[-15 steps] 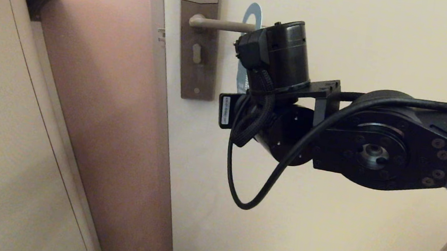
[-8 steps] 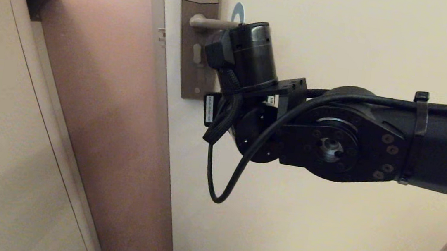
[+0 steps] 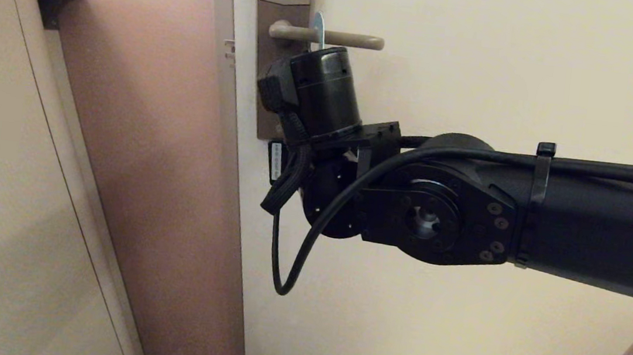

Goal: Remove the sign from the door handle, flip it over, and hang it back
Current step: Hang the sign back with the other side facing out

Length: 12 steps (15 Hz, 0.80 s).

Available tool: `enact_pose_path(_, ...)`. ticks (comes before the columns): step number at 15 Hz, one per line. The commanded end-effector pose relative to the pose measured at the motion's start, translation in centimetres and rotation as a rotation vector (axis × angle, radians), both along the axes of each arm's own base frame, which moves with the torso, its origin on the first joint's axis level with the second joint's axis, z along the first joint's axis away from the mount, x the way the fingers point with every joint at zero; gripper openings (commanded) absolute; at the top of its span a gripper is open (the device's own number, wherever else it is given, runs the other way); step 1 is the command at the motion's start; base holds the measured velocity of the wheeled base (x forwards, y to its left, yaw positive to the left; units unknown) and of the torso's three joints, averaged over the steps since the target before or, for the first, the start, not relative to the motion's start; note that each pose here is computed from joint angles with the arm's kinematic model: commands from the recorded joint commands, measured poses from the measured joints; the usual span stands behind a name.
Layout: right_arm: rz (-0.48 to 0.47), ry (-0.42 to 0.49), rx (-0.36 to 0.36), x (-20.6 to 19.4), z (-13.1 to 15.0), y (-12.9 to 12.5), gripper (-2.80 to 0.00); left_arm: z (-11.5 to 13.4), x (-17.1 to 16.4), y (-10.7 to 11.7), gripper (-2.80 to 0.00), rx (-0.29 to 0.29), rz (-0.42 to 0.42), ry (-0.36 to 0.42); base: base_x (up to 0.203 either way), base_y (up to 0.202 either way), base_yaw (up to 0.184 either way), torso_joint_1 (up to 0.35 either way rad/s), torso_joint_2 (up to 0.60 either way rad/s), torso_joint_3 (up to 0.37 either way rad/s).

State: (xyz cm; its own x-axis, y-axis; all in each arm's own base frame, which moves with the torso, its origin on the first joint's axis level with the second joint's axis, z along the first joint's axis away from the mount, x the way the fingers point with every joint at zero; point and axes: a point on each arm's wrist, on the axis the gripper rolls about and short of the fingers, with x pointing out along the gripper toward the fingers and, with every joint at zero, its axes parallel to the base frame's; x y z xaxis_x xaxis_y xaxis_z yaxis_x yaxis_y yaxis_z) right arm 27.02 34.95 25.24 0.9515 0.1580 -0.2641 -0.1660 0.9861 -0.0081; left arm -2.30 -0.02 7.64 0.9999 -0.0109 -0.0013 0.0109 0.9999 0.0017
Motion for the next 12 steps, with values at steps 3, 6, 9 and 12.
enact_pose_path(3, 0.012, 0.003, -0.004, -0.4, -0.4, 0.7, -2.80, 0.0, 0.0, 0.0, -2.80, 0.000, 0.000, 0.000, 0.000, 0.000, 0.000, 0.000, 0.00, 0.000)
enact_pose_path(6, -0.030, -0.011, -0.014, -0.3, -0.3, 0.8, -2.80, 0.0, 0.0, 0.0, -2.80, 0.000, 0.000, 0.000, 0.000, 0.000, 0.000, 0.000, 0.00, 0.000)
enact_pose_path(9, -0.070, -0.008, -0.050, -0.2, -0.9, 0.9, -2.80, 0.0, 0.0, 0.0, -2.80, 0.000, 0.000, 0.000, 0.000, 0.000, 0.000, 0.000, 0.00, 0.000)
enact_pose_path(12, -0.080, -0.012, -0.068, -0.6, -1.4, 1.6, -2.80, 0.0, 0.0, 0.0, -2.80, 0.000, 0.000, 0.000, 0.000, 0.000, 0.000, 0.000, 0.00, 0.000)
